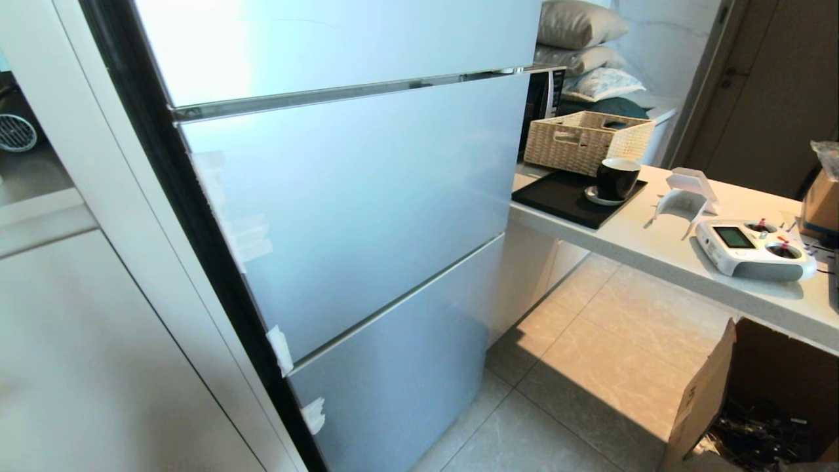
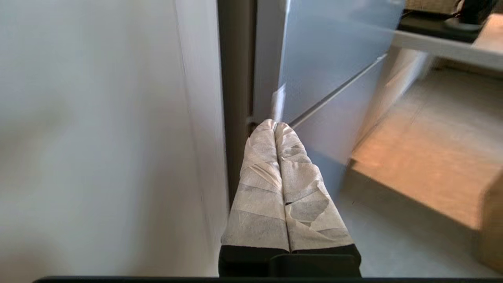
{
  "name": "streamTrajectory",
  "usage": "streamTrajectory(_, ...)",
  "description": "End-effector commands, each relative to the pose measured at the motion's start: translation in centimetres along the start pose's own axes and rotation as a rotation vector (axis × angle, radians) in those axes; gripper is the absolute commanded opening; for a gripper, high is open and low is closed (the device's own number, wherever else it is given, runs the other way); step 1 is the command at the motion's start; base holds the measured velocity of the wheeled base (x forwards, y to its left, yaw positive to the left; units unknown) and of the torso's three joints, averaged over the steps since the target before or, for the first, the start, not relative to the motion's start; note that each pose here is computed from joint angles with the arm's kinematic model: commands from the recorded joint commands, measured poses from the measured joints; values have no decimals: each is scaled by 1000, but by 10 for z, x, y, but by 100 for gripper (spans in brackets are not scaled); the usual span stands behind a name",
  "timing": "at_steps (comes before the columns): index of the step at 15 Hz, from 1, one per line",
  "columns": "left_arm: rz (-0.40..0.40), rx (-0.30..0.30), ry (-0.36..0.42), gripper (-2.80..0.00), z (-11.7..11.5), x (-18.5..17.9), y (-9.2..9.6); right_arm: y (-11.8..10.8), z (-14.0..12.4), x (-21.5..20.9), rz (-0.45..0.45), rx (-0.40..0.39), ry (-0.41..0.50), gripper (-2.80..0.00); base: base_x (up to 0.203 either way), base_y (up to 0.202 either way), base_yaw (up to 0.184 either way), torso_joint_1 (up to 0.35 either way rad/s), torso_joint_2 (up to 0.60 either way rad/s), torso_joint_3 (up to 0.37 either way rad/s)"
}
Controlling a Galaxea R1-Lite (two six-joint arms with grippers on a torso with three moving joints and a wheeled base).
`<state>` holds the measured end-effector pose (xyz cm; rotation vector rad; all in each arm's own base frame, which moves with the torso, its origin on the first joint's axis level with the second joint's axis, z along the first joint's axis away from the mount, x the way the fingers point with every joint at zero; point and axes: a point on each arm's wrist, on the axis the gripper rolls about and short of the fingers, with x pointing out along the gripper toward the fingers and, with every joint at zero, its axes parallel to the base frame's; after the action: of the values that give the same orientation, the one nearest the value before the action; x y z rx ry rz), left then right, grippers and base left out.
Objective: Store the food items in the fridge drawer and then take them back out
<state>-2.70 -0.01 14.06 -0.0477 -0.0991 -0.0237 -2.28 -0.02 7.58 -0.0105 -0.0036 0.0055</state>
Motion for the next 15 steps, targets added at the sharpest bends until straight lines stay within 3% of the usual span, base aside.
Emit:
streamTrajectory(1, 12, -123, 146, -280, 29, 41, -1, 0, 0, 0, 1, -2, 2, -280, 0, 0, 0, 0, 0, 0)
streamTrajectory(5, 70, -452, 277, -280, 52, 125, -1, 0, 0, 0, 1, -1, 2, -280, 0, 0, 0, 0, 0, 0)
streamTrajectory(7, 89, -554, 286, -280, 54, 161, -1, 0, 0, 0, 1, 0, 2, -280, 0, 0, 0, 0, 0, 0)
streamTrajectory(9, 89, -598, 248, -280, 58, 188, -2, 0, 0, 0, 1, -2, 2, -280, 0, 0, 0, 0, 0, 0)
streamTrajectory(15, 108, -613, 141, -280, 66, 232, -14, 0, 0, 0, 1, 0, 2, -280, 0, 0, 0, 0, 0, 0)
